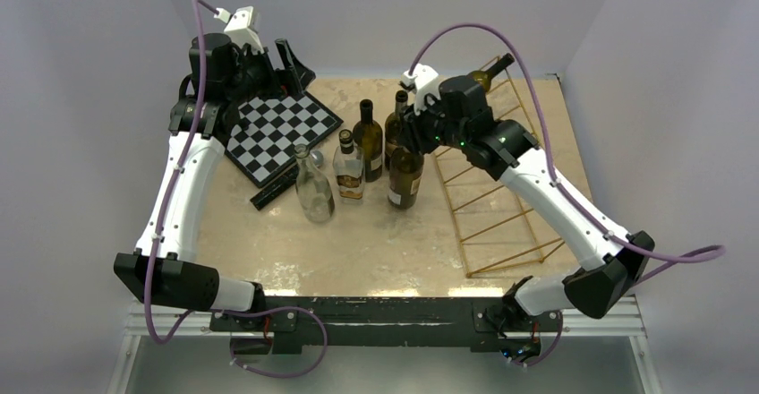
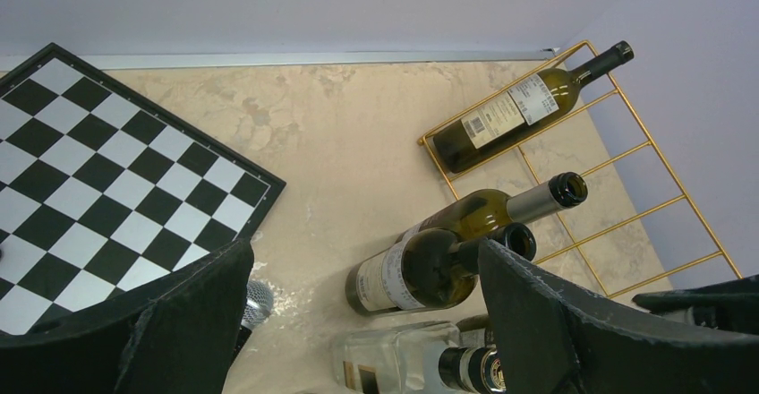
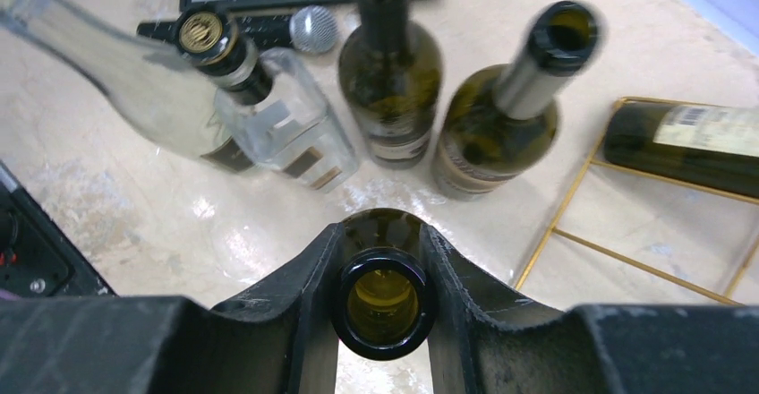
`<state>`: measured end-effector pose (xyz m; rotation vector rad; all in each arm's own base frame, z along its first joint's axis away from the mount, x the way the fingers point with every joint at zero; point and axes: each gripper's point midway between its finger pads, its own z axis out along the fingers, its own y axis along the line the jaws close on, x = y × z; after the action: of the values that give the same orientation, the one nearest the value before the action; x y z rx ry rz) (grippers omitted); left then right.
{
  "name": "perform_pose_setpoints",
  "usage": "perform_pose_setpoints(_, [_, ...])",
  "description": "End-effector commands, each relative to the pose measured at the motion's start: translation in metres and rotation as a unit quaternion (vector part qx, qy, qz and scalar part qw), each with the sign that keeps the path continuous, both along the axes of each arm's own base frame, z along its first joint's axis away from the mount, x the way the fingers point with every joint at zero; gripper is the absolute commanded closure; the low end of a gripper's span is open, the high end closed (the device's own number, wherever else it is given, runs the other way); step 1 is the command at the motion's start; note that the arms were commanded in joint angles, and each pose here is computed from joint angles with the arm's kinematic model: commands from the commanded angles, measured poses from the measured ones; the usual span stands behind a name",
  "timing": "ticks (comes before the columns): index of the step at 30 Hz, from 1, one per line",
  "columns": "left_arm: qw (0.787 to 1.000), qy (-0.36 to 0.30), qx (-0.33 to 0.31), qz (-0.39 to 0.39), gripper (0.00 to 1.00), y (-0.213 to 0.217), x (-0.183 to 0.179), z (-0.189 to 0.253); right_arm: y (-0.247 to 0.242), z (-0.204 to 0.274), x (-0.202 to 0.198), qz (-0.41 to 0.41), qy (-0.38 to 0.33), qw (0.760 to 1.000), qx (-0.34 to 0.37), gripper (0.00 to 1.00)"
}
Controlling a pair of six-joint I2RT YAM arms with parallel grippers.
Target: Put the wine bottle on the wine rack
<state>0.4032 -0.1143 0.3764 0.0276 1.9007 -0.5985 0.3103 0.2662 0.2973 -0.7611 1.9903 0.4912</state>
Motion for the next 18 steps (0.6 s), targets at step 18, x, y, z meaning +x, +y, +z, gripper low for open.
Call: perform_pose_setpoints(18, [0.999,-0.038,0.014,0.020,0.01,0.011,-0.012,0.027,-0.111,0.115,0.090,-0.203,-0.115,0.961,0.149,1.00])
